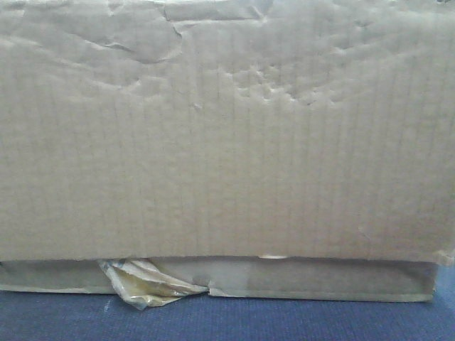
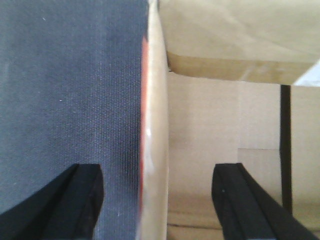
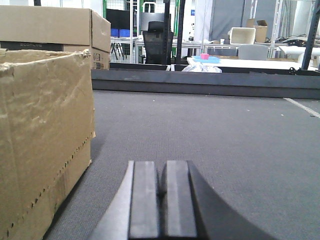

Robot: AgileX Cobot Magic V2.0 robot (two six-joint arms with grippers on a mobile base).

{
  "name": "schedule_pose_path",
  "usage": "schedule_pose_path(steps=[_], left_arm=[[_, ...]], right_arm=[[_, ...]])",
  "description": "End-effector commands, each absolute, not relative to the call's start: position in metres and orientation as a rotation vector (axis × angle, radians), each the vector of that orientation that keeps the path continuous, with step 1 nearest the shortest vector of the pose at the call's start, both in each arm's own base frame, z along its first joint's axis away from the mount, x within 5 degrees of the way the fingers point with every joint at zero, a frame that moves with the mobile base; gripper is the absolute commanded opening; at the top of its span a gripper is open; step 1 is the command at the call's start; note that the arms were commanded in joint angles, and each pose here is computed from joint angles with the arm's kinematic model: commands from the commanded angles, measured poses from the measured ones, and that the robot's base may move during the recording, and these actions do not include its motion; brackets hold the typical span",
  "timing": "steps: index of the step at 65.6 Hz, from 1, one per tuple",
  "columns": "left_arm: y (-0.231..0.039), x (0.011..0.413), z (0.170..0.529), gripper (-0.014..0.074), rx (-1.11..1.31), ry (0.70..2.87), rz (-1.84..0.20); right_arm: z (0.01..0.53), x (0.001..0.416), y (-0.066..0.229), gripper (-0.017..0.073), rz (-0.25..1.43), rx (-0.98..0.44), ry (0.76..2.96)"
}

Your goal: Stack two boxes on right shelf middle

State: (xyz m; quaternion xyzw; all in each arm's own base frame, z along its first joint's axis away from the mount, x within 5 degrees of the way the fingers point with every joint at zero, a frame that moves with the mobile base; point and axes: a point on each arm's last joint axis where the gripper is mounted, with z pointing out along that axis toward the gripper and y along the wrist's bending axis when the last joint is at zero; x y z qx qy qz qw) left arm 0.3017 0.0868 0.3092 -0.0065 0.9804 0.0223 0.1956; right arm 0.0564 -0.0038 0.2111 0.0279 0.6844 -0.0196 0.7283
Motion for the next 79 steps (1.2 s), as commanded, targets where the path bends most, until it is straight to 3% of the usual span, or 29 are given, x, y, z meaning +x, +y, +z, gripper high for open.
schedule_pose_path(steps=[1,20,28,35,48,61,79], left_arm=[[0.089,0.308,0.305,0.0356,-0.028,2.730,0.049],[0.096,0.314,0.297,0.0354,-0.064,2.728,0.036],[0.096,0.316,0.301,0.0313,-0.075,2.703,0.026],[0.096,0.318,0.306,0.0211,-0.073,2.689,0.032],[0.096,0.316,0.307,-0.0112,-0.070,2.719,0.017],[0.095,0.314,0.322,-0.0111,-0.062,2.721,0.014],[0.113,0.309,0.410,-0.0111,-0.214,2.456,0.123]], right_arm=[[0.213,0.056,-0.004,-0.0162,-0.047,0.069,1.488],[0.213,0.056,-0.004,-0.0162,-0.047,0.069,1.488],[0.213,0.056,-0.004,-0.0162,-0.047,0.069,1.488],[0.213,0.056,-0.004,-0.0162,-0.047,0.069,1.488],[0.213,0.056,-0.004,-0.0162,-0.047,0.069,1.488],[0.213,0.056,-0.004,-0.0162,-0.047,0.069,1.488],[0.213,0.056,-0.004,-0.0162,-0.047,0.069,1.488]])
